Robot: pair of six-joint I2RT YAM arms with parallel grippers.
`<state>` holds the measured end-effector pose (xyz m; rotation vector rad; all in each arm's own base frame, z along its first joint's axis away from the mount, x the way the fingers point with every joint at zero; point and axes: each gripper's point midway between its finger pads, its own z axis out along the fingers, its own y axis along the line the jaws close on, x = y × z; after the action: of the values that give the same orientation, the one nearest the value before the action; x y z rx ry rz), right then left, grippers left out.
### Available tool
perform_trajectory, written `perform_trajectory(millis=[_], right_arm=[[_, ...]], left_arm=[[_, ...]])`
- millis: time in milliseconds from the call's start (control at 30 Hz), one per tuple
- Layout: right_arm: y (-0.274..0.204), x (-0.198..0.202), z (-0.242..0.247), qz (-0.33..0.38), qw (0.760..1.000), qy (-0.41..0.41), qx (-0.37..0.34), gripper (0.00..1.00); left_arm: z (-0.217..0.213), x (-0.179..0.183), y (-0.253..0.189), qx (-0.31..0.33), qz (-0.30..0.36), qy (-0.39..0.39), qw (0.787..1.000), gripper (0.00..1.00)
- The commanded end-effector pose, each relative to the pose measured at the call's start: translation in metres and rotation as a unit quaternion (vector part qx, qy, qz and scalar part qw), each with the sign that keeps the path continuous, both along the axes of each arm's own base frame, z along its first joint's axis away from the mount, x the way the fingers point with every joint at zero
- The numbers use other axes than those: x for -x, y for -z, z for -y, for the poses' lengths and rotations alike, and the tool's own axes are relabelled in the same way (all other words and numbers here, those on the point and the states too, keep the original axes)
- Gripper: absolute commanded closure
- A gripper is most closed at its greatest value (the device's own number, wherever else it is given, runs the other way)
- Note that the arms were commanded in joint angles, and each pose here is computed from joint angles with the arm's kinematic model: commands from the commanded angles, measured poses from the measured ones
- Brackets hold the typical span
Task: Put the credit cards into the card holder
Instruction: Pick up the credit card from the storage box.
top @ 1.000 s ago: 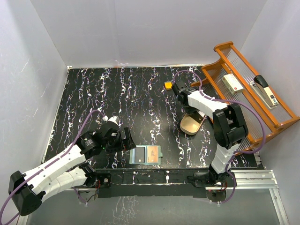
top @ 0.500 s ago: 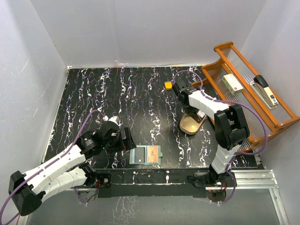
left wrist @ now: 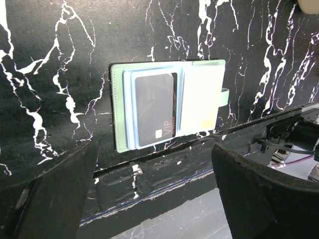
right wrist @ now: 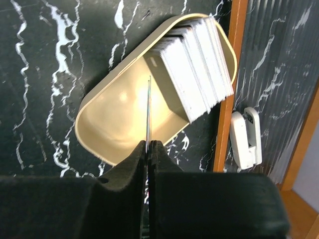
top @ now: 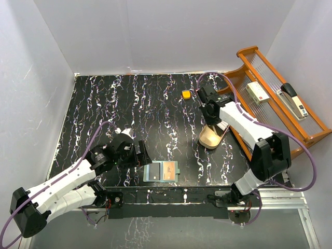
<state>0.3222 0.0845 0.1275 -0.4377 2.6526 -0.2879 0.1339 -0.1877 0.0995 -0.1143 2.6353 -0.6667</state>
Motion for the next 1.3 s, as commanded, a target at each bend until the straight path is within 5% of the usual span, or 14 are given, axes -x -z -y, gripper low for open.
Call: perform_trajectory(millis=[0,200,533,667,933,1167,1267], right_arm=[[-0.042,0.004,-0.020,0.037,0.997,0.004,-0.069,1.00],[-0.066,0.027,-0.058,0.052,0.976,-0.004,-0.213,1.00],[-0.092,0.082,-0.123,0.027,0.894,-0.048,-0.445,1.00],[-0.099,0.105,-0.138,-0.003,0.863,-0.088,-0.497,1.00],[-0.132,0.151,-0.166,-0.050,0.759,-0.182,-0.623,1.00],[-0.148,0.170,-0.171,-0.067,0.704,-0.216,-0.674,1.00],[-0.144,0.174,-0.171,-0.076,0.698,-0.217,-0.679,1.00]], left_arm=[[0.016,-0.001,-0.012,0.040,-0.004,0.003,0.999,0.05],[0.031,-0.007,-0.025,0.081,0.002,0.000,0.997,0.08],[0.069,-0.013,-0.044,0.151,-0.023,0.013,0.988,0.16],[0.081,-0.018,-0.061,0.179,-0.016,0.023,0.983,0.20],[0.091,-0.025,-0.090,0.223,0.006,0.019,0.975,0.29],[0.108,-0.020,-0.124,0.299,0.020,0.053,0.953,0.37],[0.112,-0.018,-0.136,0.327,0.027,0.064,0.942,0.42]])
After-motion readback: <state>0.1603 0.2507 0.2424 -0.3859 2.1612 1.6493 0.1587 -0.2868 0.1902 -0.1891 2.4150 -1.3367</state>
